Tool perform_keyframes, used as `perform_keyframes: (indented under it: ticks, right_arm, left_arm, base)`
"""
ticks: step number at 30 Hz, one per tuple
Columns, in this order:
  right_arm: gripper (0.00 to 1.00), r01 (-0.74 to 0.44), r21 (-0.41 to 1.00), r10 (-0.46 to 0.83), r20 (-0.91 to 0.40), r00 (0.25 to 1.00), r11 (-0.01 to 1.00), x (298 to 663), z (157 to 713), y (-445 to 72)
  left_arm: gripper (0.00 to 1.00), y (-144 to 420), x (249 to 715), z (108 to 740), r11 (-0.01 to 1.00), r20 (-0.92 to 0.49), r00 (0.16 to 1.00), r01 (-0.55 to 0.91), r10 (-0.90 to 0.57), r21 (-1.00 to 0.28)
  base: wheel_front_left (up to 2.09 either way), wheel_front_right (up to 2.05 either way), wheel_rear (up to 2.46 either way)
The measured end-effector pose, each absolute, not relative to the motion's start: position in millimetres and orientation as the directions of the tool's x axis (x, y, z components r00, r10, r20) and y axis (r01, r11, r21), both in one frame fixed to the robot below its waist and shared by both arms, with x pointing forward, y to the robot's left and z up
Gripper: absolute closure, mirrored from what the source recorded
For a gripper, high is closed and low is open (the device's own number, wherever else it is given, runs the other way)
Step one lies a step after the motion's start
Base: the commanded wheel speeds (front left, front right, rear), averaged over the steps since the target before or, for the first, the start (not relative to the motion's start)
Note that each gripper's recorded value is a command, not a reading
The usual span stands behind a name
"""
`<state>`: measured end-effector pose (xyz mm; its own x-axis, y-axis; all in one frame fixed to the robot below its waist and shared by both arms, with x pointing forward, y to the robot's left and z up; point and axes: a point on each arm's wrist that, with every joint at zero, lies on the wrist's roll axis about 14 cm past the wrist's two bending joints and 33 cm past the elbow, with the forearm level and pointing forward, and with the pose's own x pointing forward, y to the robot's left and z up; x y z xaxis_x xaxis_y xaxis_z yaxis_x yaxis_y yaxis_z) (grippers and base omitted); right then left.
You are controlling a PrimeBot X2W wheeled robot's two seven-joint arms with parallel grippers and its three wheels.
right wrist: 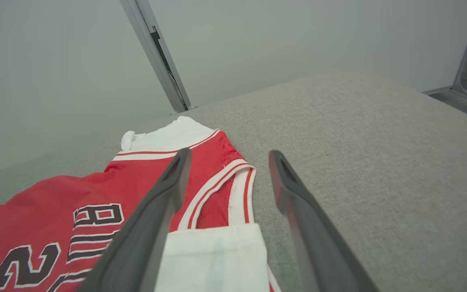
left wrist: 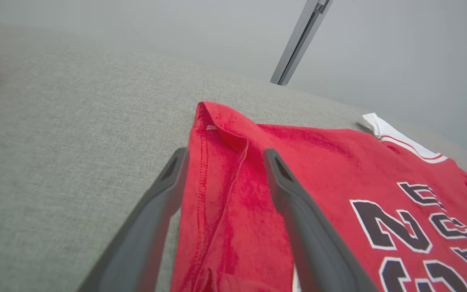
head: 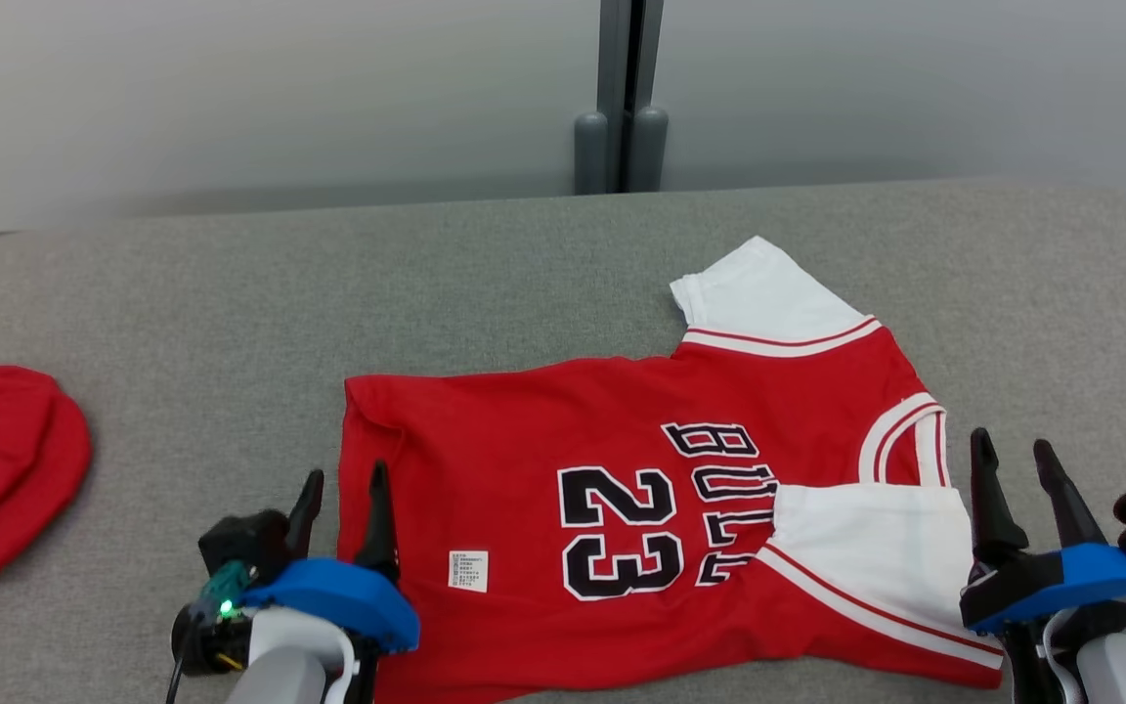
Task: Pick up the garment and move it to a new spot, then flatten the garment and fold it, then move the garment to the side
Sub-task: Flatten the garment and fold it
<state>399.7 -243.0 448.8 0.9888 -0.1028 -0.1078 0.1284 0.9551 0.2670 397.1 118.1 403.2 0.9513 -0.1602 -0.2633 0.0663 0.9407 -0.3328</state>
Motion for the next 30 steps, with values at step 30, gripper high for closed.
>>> perform_keyframes:
  ticks: [30]
  right_arm:
    - [0.00,0.091,0.247,-0.061,-0.126,0.990,0.965,443,439,-242]
  left_arm:
    - [0.00,114,477,363,0.965,-0.469,0.877,-0.022,-0.108,-0.262]
  base:
    - [0.00,0.00,0.00]
